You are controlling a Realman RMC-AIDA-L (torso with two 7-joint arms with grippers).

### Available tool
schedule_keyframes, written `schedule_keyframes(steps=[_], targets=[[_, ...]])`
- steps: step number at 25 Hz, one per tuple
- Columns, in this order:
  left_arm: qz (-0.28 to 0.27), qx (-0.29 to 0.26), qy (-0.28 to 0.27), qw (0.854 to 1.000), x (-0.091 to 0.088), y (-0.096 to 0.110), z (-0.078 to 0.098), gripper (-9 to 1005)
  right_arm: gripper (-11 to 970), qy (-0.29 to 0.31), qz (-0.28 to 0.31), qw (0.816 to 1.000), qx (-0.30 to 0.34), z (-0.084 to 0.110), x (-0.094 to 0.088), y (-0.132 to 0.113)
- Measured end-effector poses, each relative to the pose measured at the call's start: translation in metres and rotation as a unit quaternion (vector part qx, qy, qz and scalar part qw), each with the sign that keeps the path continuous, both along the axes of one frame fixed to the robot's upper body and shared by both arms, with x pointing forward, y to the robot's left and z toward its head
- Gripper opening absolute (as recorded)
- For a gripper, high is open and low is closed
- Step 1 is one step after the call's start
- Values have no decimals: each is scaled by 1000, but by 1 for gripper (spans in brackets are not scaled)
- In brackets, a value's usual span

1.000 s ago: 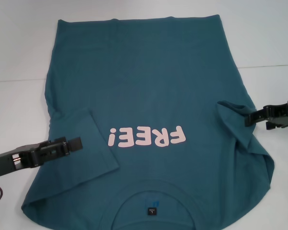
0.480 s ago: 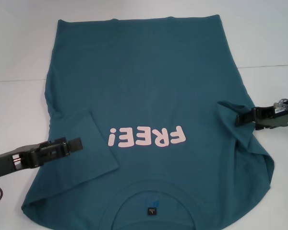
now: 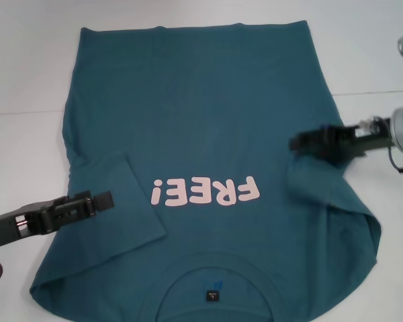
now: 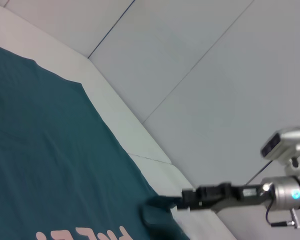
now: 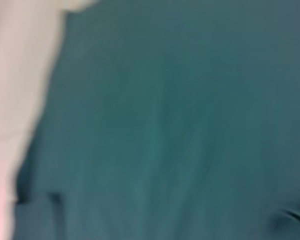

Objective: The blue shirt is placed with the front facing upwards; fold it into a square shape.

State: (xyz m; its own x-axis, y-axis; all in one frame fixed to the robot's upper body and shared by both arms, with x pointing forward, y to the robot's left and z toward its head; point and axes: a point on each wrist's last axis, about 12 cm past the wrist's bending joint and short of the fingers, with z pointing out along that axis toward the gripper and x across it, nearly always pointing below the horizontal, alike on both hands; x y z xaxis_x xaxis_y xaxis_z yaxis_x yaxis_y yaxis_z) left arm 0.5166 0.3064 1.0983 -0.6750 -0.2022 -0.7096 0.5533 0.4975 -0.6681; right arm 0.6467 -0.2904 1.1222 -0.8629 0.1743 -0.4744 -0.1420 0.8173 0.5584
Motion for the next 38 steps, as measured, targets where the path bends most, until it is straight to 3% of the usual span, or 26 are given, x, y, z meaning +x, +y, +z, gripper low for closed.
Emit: schedule_keyframes(steps=[7,15,22,28,38], targets=[[-1,-1,2,1000,0,1,0,950,758,-14,34,999,26,9,1,13],[5,-3,1,1000,0,3,1,949,756,21,2,1000,-6,12,-4,-26],[7,-3,0,1000,1,3,1,948,755,38,-16,999,-26,-1,-10,-34],[5,-4,0,1000,2,2,2,948,754,4,-53,996,-73,-17,-3,-27],[8,-7,-1,1000,1,3,3,949,752,-101,-117,985,-73,-3,24,-19]])
